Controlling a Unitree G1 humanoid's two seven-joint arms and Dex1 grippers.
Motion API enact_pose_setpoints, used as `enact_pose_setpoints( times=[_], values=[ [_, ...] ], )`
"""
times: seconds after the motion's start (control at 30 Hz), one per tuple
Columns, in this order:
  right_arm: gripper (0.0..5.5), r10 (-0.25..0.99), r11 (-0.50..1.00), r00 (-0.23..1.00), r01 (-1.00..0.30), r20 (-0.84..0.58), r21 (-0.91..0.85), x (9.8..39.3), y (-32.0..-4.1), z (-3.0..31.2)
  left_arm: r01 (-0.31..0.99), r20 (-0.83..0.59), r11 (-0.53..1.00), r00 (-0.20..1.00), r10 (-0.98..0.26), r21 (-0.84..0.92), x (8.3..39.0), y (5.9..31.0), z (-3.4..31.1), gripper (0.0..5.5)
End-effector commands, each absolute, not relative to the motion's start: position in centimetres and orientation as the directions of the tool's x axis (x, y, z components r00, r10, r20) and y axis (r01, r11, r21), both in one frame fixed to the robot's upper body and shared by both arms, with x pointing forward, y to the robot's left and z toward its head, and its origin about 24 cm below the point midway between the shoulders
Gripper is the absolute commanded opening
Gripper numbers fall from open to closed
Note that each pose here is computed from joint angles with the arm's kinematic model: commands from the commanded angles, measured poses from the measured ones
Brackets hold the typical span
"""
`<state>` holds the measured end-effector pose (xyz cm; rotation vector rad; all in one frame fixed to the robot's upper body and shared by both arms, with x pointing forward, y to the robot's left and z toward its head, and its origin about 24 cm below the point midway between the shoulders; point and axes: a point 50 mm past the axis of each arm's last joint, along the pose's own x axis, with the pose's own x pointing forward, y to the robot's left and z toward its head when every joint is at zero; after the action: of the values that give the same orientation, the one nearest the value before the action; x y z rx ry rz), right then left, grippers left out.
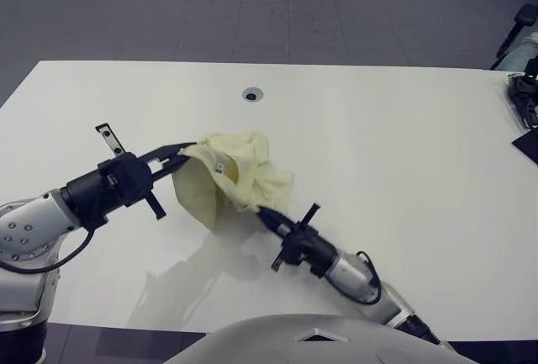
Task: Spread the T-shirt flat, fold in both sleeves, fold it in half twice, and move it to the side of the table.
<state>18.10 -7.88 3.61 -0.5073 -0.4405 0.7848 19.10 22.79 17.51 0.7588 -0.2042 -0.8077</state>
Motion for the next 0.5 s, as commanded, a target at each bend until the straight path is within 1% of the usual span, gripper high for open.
enact_pose_setpoints(
  times=[0.03, 0.07, 0.17, 0.27, 0.33, 0.43, 0.5],
  values=[
    [0.02, 0.634, 0.663, 0.716, -0.307, 0.293, -0.683, 23.1, -13.2, 8.3, 0.498, -0.075, 0.440, 0.721, -0.689, 0.747, 20.4, 22.4, 18.0, 0.00],
    [0.02, 0.604, 0.668, 0.735, -0.254, 0.310, -0.699, 24.1, -14.5, 9.3, 0.470, -0.062, 0.437, 0.731, -0.679, 0.767, 21.0, 22.4, 18.3, 0.00],
    [0.02, 0.504, 0.649, 0.773, -0.044, 0.386, -0.760, 28.3, -19.2, 14.3, 0.336, -0.041, 0.346, 0.766, -0.641, 0.876, 25.1, 21.4, 20.5, 0.00],
    [0.02, 0.441, 0.600, 0.772, 0.124, 0.457, -0.790, 31.5, -22.1, 19.4, 0.242, -0.035, 0.239, 0.770, -0.637, 0.940, 28.5, 19.7, 22.6, 0.00],
    [0.02, 0.415, 0.552, 0.771, 0.209, 0.484, -0.807, 33.3, -23.3, 22.4, 0.141, -0.012, 0.168, 0.798, -0.603, 0.976, 31.2, 18.9, 24.6, 0.00],
    [0.02, 0.373, 0.482, 0.764, 0.325, 0.527, -0.813, 34.9, -24.7, 26.4, -0.055, 0.057, 0.017, 0.865, -0.499, 0.998, 35.4, 18.5, 27.8, 0.00],
    [0.02, 0.352, 0.442, 0.760, 0.379, 0.546, -0.813, 35.5, -25.2, 28.2, -0.146, 0.130, -0.001, 0.880, -0.457, 0.989, 37.0, 18.3, 29.9, 0.00]
  ],
)
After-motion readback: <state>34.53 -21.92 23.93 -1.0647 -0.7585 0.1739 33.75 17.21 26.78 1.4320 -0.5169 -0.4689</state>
